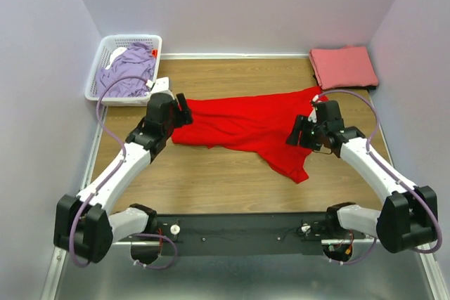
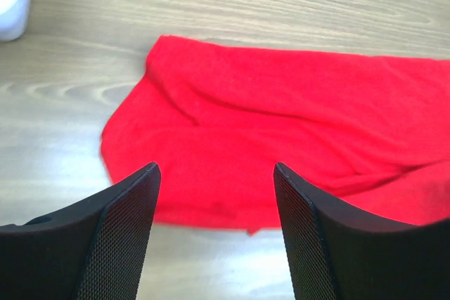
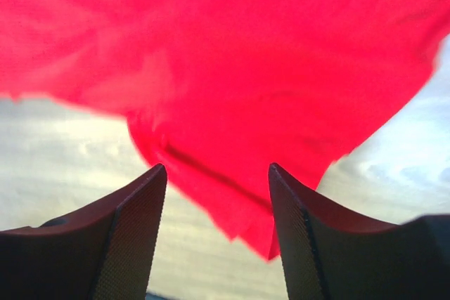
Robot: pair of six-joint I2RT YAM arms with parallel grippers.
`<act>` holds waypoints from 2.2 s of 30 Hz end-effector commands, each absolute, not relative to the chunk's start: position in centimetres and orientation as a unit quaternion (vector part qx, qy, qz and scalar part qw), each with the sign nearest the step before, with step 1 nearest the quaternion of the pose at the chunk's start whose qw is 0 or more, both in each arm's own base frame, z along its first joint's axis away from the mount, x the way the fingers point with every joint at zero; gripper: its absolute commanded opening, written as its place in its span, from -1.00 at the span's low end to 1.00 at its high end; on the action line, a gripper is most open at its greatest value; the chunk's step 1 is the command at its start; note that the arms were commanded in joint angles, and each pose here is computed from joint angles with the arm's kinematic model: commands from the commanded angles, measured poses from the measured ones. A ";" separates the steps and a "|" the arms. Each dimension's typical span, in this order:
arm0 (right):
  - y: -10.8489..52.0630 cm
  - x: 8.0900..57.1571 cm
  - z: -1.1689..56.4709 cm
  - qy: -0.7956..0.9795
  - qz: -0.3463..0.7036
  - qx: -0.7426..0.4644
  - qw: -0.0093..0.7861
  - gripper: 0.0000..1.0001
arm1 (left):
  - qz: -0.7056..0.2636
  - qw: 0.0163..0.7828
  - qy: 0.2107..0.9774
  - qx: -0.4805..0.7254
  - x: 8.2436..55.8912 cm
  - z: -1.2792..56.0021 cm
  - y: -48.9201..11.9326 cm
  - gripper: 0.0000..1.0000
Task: Fold and stack the t-shirts
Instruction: Flatten the tshirt out
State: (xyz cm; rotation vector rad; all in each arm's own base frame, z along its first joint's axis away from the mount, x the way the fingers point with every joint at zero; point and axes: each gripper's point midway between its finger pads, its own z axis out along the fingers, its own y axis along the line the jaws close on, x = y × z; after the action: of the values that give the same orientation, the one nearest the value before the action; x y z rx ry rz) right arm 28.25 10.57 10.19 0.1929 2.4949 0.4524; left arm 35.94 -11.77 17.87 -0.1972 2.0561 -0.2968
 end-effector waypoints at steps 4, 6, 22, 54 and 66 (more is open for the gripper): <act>14.1 24.5 7.9 0.960 0.172 -0.010 0.221 0.28 | -0.105 0.502 0.852 -0.102 32.0 16.8 -9.5 0.49; 15.4 24.0 6.8 0.966 0.159 -0.038 0.200 0.27 | -0.100 0.506 0.850 -0.104 31.6 17.1 -9.1 0.49; 16.1 24.4 3.9 0.970 -0.038 -0.138 0.197 0.20 | -0.101 0.509 0.849 -0.102 29.7 17.6 -8.4 0.49; 27.7 11.8 5.3 0.955 0.210 -0.211 0.005 -0.29 | -0.095 0.459 0.877 -0.106 29.7 14.7 -8.9 0.49; 15.7 24.7 6.1 0.976 0.112 0.019 0.188 -0.22 | -0.074 0.417 0.887 -0.182 29.5 10.0 -6.7 0.49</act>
State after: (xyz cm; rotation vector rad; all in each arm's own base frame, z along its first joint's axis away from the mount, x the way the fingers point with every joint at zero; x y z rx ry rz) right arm 22.81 18.96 7.14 -0.0642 2.7888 0.4174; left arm 29.41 -7.64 11.55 -0.3572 2.2286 -0.1854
